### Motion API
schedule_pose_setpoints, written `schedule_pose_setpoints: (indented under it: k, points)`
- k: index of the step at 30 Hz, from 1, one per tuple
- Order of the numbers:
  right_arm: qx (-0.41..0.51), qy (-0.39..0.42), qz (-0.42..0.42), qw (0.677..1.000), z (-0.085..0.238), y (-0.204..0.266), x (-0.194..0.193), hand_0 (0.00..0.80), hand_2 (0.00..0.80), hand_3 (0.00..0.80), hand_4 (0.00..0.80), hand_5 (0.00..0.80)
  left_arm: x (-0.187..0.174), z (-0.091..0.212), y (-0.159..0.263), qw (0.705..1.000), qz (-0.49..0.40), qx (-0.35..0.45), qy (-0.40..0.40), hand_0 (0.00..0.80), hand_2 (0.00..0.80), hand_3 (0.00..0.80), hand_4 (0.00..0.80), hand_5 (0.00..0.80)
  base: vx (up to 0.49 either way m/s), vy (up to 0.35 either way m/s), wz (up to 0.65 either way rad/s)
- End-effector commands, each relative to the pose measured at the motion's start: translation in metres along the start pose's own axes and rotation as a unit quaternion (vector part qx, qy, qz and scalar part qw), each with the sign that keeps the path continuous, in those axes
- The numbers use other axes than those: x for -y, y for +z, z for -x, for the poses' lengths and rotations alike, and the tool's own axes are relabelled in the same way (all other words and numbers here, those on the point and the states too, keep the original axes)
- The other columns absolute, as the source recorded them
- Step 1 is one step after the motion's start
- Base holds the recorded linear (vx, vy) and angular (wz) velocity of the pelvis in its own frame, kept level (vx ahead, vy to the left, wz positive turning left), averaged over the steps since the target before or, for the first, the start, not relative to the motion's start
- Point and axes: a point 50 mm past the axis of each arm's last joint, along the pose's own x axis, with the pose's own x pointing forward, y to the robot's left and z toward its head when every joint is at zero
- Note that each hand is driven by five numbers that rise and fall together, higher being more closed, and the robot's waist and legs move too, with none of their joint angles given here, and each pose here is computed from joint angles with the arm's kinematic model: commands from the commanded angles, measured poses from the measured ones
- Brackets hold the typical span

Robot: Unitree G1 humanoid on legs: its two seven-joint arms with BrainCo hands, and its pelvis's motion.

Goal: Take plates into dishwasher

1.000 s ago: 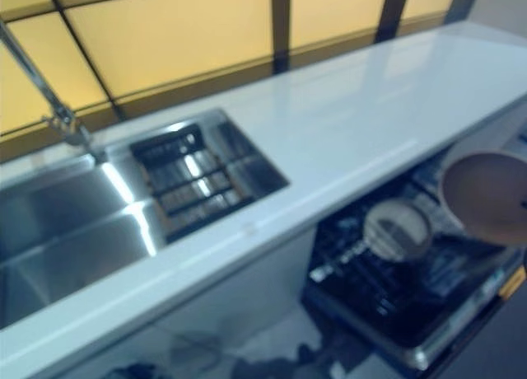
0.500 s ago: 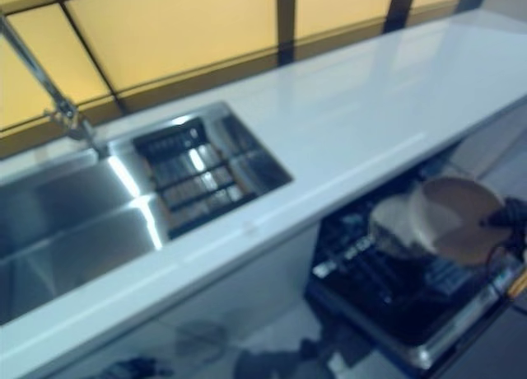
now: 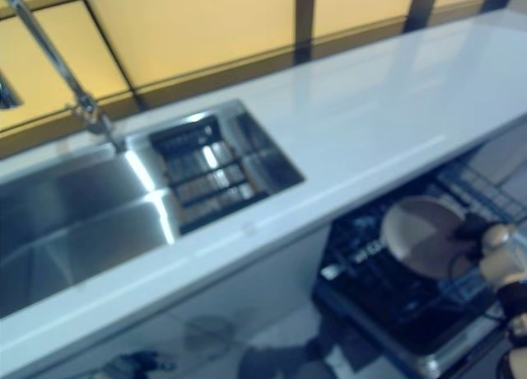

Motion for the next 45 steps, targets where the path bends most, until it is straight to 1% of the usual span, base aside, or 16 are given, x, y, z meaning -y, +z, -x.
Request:
schedule_pose_setpoints:
  k: [1, 23, 31, 39, 40, 41, 42, 43, 45]
  points:
    - [0.022, -0.041, 0.017, 0.999, -0.003, 0.029, 0.009, 0.8, 0.8, 0.8, 0.8, 0.8, -0.035, 0.003, 0.017, 0.999, -0.027, 0.011, 0.044, 0.0, 0.0, 0.0, 0.0, 0.0, 0.0, 0.0, 0.0]
    - [-0.037, 0.009, 0.068, 0.997, -0.023, 0.032, -0.044, 0.8, 0.8, 0.8, 0.8, 0.8, -0.033, 0.003, 0.035, 0.998, -0.035, 0.031, 0.04, 0.0, 0.0, 0.0, 0.0, 0.0, 0.0, 0.003, 0.02]
    - [-0.059, 0.038, 0.051, 0.996, -0.027, 0.026, -0.063, 0.8, 0.8, 0.8, 0.8, 0.8, -0.03, 0.003, 0.042, 0.998, -0.04, 0.035, 0.033, 0.0, 0.0, 0.0, 0.0, 0.0, 0.0, 0.0, 0.0]
    - [-0.059, 0.056, 0.029, 0.996, -0.028, 0.027, -0.068, 0.8, 0.8, 0.8, 0.8, 0.8, -0.03, 0.003, 0.046, 0.998, -0.043, 0.035, 0.033, 0.0, 0.0, 0.0, 0.0, 0.0, 0.0, 0.0, 0.0]
    - [-0.059, 0.057, 0.023, 0.996, -0.028, 0.027, -0.068, 0.722, 0.722, 0.722, 0.722, 0.722, -0.03, 0.003, 0.046, 0.998, -0.043, 0.035, 0.033, 0.0, 0.0, 0.0, 0.0, 0.0, 0.0, 0.0, 0.0]
    - [-0.059, 0.058, 0.018, 0.996, -0.028, 0.026, -0.068, 0.615, 0.615, 0.615, 0.615, 0.615, -0.029, 0.003, 0.046, 0.998, -0.043, 0.035, 0.033, 0.0, 0.0, 0.0, 0.0, 0.0, 0.0, 0.0, 0.0]
    - [-0.058, 0.057, 0.014, 0.997, -0.028, 0.026, -0.069, 0.486, 0.486, 0.486, 0.486, 0.486, -0.029, 0.003, 0.046, 0.998, -0.043, 0.035, 0.033, 0.0, 0.0, 0.0, 0.0, 0.0, 0.0, 0.0, 0.0]
    - [-0.058, 0.055, 0.011, 0.997, -0.028, 0.026, -0.069, 0.0, 0.0, 0.0, 0.0, 0.0, -0.028, 0.003, 0.046, 0.998, -0.043, 0.035, 0.032, 0.0, 0.0, 0.0, 0.0, 0.0, 0.0, 0.0, 0.0]
    - [-0.059, 0.053, 0.005, 0.997, -0.028, 0.024, -0.068, 0.0, 0.0, 0.0, 0.0, 0.0, -0.028, 0.004, 0.047, 0.998, -0.044, 0.034, 0.032, 0.0, 0.0, 0.0, 0.0, 0.0, 0.0, 0.0, 0.0]
